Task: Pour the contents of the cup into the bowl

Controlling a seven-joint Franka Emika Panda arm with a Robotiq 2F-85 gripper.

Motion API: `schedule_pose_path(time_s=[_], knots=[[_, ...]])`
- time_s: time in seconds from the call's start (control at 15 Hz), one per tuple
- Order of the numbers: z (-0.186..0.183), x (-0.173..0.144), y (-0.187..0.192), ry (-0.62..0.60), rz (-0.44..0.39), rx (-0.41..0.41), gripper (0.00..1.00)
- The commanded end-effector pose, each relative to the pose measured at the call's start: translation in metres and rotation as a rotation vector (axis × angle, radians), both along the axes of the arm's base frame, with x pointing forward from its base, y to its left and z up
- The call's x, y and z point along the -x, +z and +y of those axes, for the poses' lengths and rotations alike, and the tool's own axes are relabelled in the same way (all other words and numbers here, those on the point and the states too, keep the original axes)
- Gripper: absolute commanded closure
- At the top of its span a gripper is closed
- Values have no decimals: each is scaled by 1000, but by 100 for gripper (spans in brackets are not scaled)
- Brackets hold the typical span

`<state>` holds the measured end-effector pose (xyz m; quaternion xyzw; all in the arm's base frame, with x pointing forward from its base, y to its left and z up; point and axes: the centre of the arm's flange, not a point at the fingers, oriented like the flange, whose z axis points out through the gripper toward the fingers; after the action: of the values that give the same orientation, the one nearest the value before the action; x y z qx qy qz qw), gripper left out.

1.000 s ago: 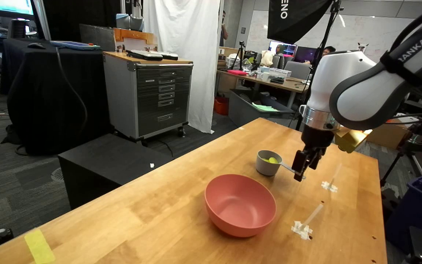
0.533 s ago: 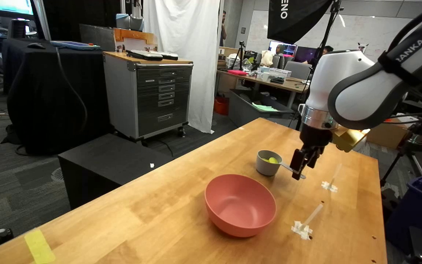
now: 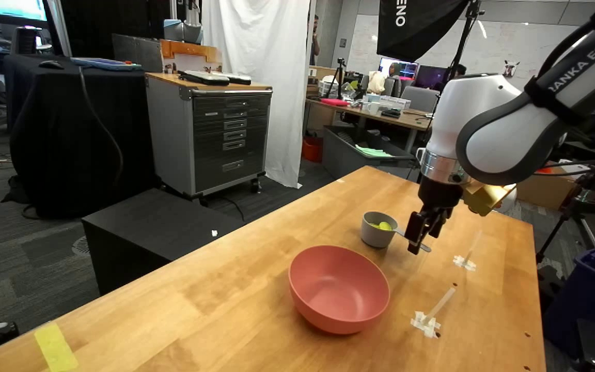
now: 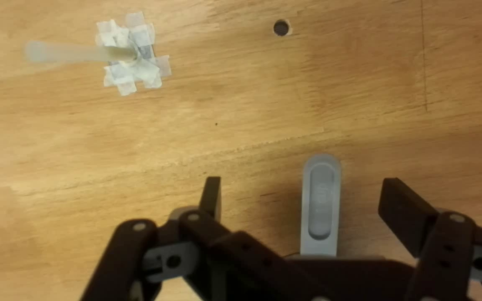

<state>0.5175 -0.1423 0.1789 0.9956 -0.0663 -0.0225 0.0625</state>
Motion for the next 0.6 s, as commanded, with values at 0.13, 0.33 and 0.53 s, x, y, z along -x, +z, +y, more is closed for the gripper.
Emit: schedule_pose_path(time_s=[0.13, 0.33, 0.53], knots=[[7, -11, -3, 5, -14, 5, 27], [10, -13, -3, 9, -15, 5, 58], [11, -15, -3, 12, -17, 5, 66]])
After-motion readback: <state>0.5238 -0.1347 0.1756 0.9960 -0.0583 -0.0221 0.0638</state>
